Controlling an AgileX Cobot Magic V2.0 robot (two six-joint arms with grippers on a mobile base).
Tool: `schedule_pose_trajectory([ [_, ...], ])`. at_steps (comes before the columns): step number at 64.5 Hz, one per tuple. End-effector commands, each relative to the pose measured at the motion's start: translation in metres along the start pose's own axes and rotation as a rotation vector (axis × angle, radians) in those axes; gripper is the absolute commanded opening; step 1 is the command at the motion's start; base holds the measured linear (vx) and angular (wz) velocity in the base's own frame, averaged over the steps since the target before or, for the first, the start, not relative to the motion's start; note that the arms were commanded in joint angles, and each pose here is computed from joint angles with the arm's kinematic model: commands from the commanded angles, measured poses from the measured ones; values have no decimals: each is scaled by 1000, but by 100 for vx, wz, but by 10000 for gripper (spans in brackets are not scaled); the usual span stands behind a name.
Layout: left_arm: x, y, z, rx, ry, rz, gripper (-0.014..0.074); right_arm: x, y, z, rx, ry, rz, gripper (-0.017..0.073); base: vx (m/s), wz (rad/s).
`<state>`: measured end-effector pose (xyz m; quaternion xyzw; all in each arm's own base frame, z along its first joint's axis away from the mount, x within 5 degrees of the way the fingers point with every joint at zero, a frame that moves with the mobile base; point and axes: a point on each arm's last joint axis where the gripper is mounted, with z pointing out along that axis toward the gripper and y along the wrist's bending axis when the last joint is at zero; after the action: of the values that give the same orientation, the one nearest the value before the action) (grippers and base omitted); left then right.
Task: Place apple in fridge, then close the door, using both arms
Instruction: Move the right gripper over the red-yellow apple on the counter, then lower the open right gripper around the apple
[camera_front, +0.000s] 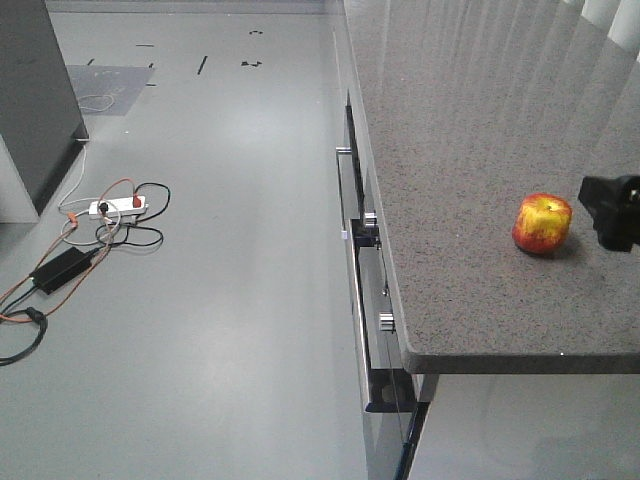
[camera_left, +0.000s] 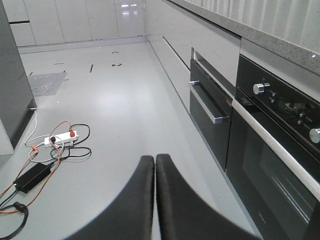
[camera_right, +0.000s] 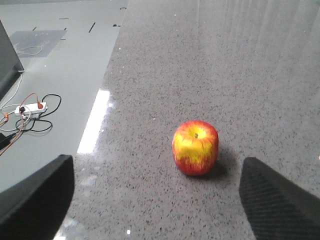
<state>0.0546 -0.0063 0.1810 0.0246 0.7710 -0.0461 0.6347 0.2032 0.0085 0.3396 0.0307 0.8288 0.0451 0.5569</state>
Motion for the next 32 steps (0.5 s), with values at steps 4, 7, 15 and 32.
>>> schedule_pose_trajectory([
  [4, -1, 0, 0, 5, -66, -11, -5, -31, 3, 15, 1, -64, -42, 601, 0, 0],
  [7, -1, 0, 0, 5, -66, -11, -5, -37, 4, 23, 5, -44, -47, 599, 0, 0],
  [15, -1, 0, 0, 5, -66, -11, -5, -58, 5, 49, 15, 7, -37, 599, 0, 0],
  [32, -1, 0, 0, 5, -66, -11, -5, -79, -8, 111, 65, 173, 35, 599, 0, 0],
])
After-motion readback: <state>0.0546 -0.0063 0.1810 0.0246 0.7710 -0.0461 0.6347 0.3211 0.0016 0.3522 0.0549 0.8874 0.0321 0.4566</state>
